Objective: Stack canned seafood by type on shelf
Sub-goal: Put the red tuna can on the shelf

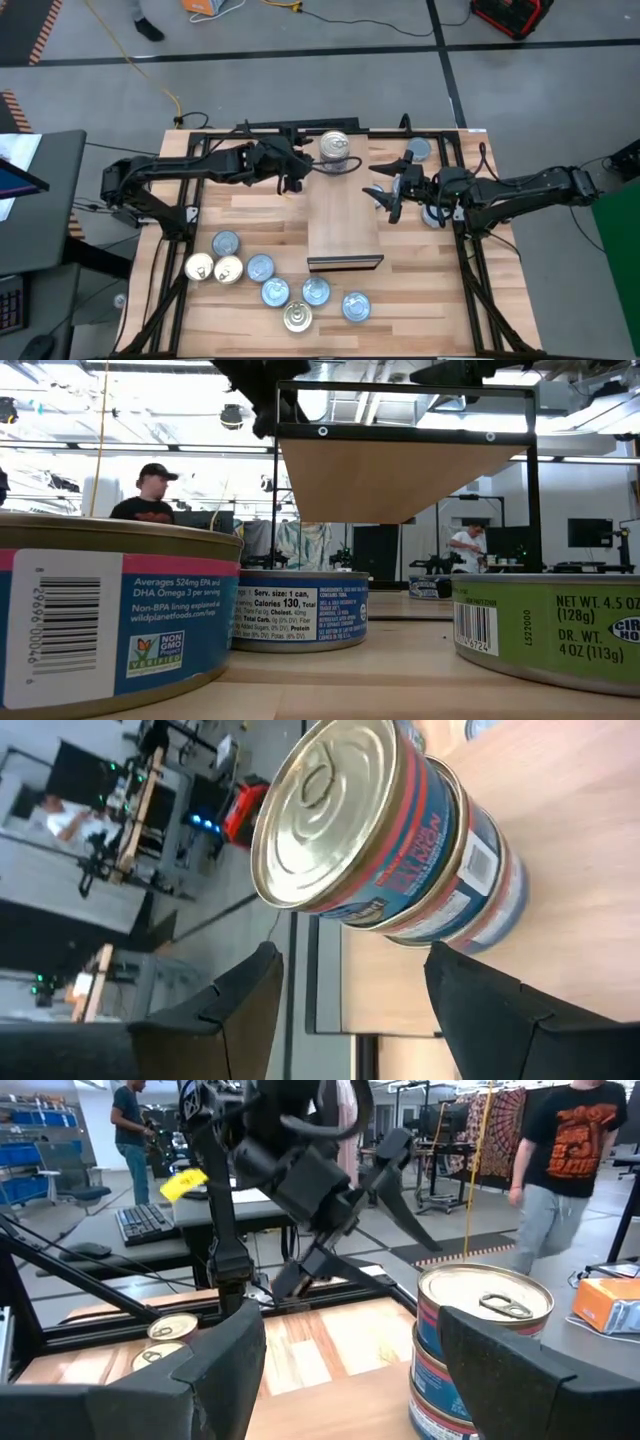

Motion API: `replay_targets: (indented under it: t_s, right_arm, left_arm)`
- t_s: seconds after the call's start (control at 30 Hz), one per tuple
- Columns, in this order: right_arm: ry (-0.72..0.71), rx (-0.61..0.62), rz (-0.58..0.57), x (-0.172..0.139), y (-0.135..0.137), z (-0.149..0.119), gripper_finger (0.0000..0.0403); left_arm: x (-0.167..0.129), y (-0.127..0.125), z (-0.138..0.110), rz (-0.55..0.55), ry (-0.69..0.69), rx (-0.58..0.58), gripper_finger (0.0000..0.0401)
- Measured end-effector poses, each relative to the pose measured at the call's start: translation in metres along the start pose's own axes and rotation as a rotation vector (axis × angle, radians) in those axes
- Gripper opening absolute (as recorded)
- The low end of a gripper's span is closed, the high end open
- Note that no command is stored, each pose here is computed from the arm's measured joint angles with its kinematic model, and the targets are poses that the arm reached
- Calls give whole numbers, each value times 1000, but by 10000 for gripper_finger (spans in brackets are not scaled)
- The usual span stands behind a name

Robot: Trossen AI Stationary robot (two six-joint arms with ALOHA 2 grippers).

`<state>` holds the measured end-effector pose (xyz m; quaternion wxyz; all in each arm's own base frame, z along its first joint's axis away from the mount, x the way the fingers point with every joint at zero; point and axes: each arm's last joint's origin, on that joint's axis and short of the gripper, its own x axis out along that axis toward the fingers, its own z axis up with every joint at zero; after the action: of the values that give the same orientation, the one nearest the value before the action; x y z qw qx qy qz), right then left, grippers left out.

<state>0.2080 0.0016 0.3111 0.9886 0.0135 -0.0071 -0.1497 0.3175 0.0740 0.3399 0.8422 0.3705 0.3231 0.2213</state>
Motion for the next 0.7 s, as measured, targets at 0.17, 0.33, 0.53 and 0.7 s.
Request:
replay_targets:
  t_s: [0.17, 0.33, 0.53, 0.7]
  right_arm:
    - [45, -16, 0, -1, 0, -4, 317]
    - [95, -19, -2, -8, -3, -6, 317]
    - [104, 21, -2, -12, -4, -5, 317]
    - [112, 20, 4, -10, -2, -7, 317]
  left_arm:
    - [-24, -5, 8, -129, 96, -81, 235]
    - [-44, -33, -9, -352, 342, -211, 235]
    - [-68, -71, -38, -550, 614, -360, 235]
    - [-90, -110, -61, -644, 598, -446, 235]
